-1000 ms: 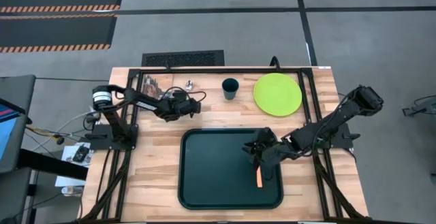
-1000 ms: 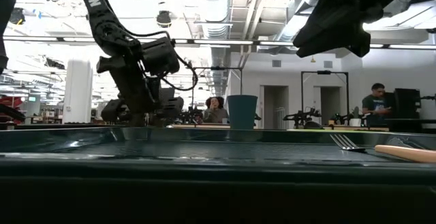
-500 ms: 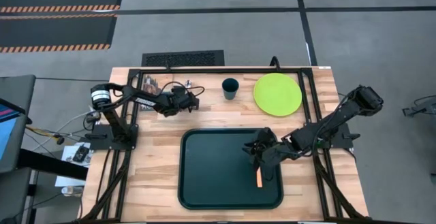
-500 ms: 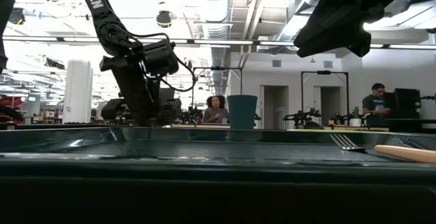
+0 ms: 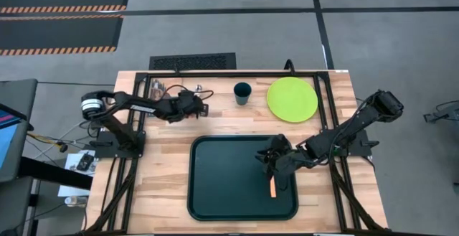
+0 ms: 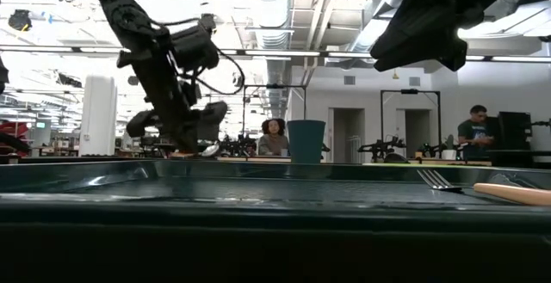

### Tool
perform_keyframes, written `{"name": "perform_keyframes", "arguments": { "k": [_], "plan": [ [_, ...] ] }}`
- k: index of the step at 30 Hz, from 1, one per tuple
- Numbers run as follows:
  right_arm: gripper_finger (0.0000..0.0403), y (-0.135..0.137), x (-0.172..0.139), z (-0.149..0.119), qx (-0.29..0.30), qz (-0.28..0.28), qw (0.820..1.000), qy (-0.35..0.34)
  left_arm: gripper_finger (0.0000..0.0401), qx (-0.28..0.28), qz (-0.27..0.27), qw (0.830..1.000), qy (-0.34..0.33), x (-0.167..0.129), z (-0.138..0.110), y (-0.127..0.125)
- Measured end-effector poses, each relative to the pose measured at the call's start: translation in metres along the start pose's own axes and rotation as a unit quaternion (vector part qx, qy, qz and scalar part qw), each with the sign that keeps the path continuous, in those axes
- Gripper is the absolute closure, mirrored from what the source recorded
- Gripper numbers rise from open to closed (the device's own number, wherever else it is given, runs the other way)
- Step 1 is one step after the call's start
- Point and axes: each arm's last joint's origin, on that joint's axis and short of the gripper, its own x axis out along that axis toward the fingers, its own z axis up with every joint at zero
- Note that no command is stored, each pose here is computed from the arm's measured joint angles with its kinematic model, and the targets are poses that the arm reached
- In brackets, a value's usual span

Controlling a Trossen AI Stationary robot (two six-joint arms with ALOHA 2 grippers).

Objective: Pick and place plate/cup/fork/spoon on tray
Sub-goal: Put the orange spoon on the black serving tray to the right of the orange fork

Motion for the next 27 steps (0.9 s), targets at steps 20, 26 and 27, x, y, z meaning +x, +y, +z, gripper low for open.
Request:
{"name": "perform_keyframes", "arguments": {
  "k": [20, 26, 27],
  "plan": [
    [0.0227, -0.034, 0.031, 0.066, 0.026, -0.014, 0.992, -0.121, 0.0401, -0.010, -0.199, 0.976, -0.086, -0.117, -0.061, -0.046],
    [0.0182, -0.051, 0.046, 0.091, 0.061, -0.001, 0.984, -0.168, 0.0401, -0.036, -0.249, 0.961, -0.118, -0.140, -0.077, -0.054],
    [0.0176, -0.054, 0.048, 0.092, 0.064, -0.003, 0.983, -0.170, 0.0401, -0.038, -0.252, 0.959, -0.122, -0.142, -0.078, -0.054]
  ]
}}
